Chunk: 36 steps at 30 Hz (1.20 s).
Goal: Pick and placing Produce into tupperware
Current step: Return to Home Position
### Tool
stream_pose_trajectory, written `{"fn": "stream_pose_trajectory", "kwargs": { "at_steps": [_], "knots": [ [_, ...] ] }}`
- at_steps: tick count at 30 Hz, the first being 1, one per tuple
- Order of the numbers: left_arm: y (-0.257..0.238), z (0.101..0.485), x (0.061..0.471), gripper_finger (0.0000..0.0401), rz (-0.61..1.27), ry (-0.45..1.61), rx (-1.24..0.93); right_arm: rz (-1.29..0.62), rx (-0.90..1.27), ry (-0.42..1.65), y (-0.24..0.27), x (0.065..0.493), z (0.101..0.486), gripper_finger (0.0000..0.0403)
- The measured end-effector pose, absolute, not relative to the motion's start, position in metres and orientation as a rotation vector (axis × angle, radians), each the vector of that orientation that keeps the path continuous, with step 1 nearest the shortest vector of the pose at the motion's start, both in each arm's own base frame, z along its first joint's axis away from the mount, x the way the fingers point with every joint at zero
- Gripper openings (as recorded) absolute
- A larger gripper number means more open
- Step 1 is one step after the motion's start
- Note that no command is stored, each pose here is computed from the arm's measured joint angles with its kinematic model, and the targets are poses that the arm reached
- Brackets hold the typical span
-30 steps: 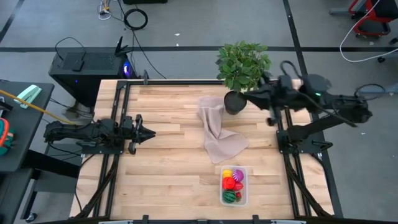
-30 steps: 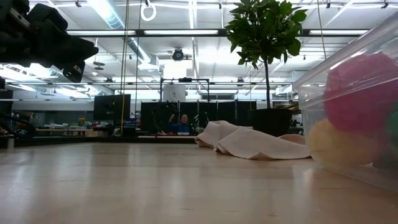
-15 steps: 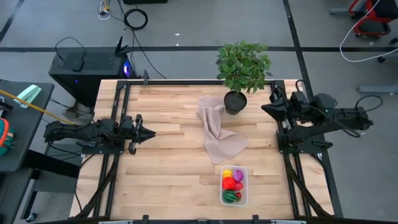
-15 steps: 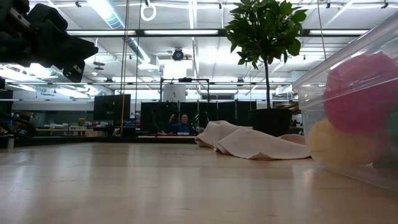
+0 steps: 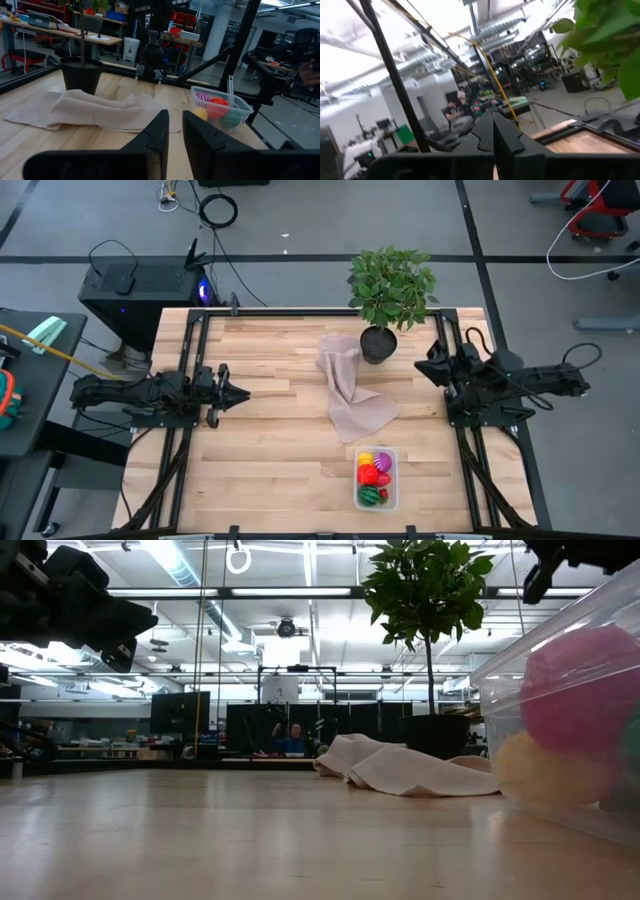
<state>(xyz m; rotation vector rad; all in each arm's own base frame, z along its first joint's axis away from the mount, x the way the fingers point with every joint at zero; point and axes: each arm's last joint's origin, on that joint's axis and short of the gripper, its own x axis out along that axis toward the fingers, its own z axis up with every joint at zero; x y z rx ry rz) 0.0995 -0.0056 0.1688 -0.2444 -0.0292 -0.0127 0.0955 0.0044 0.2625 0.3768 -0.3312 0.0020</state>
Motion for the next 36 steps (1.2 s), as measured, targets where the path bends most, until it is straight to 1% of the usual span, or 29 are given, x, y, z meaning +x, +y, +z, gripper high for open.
{"fn": "stream_pose_trajectory", "kwargs": {
  "at_steps": [6,17,26,36],
  "knots": [
    [-0.006,0.169,0.099,0.0056,-0.012,-0.029,-0.245,-0.006,0.425,-0.372,0.002,0.097,0.231,0.0],
    [-0.006,0.169,0.099,0.0067,-0.013,-0.029,-0.244,-0.032,0.422,-0.337,-0.005,0.102,0.209,0.0],
    [-0.006,0.169,0.099,0.0055,-0.013,-0.029,-0.244,-0.004,0.408,-0.315,-0.006,0.103,0.201,0.0],
    [-0.006,0.169,0.099,0.006,-0.013,-0.029,-0.245,0.014,0.296,-0.525,-0.005,0.09,0.219,0.0]
  ]
}}
